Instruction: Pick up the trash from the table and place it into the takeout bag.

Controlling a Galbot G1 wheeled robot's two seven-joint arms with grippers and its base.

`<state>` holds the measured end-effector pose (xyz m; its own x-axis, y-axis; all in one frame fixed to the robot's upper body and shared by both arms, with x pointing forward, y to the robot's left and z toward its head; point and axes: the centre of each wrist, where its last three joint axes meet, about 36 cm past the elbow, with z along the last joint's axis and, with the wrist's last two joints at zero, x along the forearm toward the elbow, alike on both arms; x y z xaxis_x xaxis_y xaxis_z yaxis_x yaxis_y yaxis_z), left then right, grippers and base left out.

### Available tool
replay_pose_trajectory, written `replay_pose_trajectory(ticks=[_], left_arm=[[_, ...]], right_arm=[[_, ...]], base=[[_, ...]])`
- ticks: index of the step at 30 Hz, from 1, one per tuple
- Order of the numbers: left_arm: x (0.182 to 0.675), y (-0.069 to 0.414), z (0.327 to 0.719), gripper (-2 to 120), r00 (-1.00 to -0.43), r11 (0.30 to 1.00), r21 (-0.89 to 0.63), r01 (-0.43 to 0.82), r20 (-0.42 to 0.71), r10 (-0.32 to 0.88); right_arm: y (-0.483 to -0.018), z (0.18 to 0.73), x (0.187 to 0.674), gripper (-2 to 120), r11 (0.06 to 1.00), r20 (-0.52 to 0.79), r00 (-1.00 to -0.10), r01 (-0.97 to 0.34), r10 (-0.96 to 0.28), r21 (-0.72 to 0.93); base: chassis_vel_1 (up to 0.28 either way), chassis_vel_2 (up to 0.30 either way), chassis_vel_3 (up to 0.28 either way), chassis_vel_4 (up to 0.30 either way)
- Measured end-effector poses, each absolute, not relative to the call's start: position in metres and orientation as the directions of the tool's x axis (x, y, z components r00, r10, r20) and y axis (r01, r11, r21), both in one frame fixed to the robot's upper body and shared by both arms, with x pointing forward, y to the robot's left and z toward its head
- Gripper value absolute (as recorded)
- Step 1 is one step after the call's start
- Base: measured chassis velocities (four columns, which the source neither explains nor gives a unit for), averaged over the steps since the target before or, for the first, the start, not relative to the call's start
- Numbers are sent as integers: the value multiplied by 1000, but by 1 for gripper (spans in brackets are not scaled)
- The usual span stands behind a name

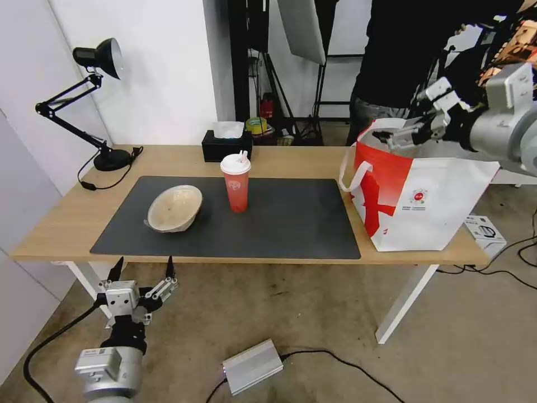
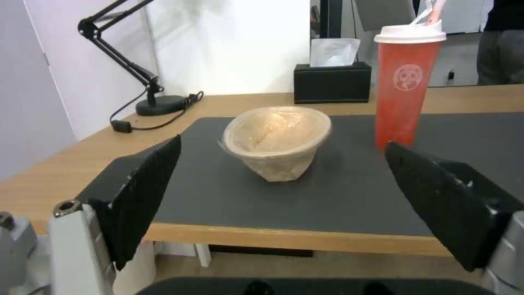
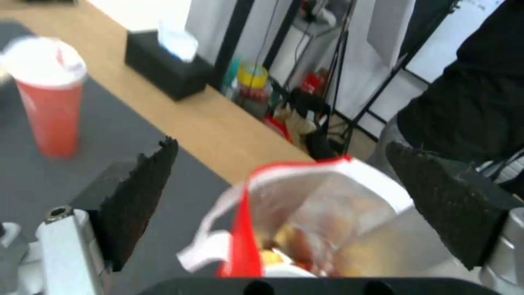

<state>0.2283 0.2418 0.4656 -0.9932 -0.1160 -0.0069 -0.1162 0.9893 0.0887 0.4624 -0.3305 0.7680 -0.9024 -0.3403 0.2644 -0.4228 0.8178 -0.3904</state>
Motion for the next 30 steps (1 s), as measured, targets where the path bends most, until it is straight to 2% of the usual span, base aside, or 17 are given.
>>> replay_pose_trajectory(ticks=[5,12,17,23,30], left_arm=[[228,242,466,100,-993,989,88,-121,-7,-121],[229,242,464,100,-992,988,85,-127,-5,-127],[229,242,463,100,-991,988,83,-132,-2,-132],[230,242,461,100,-991,987,81,-137,1,-137],[229,244,459,100,-989,985,85,-148,6,-149]], right_arm=[[-319,775,451,100,842,187,-912,-408,-365,-352],[-283,778,416,100,827,101,-874,-483,-475,-287],[-268,774,396,100,829,64,-868,-491,-493,-269],[-273,764,390,100,863,17,-897,-430,-442,-264],[-286,723,390,100,901,-103,-940,-274,-324,-335]], base=[[0,0,0,0],[0,0,0,0],[0,0,0,0],[0,0,0,0],[0,0,0,0]])
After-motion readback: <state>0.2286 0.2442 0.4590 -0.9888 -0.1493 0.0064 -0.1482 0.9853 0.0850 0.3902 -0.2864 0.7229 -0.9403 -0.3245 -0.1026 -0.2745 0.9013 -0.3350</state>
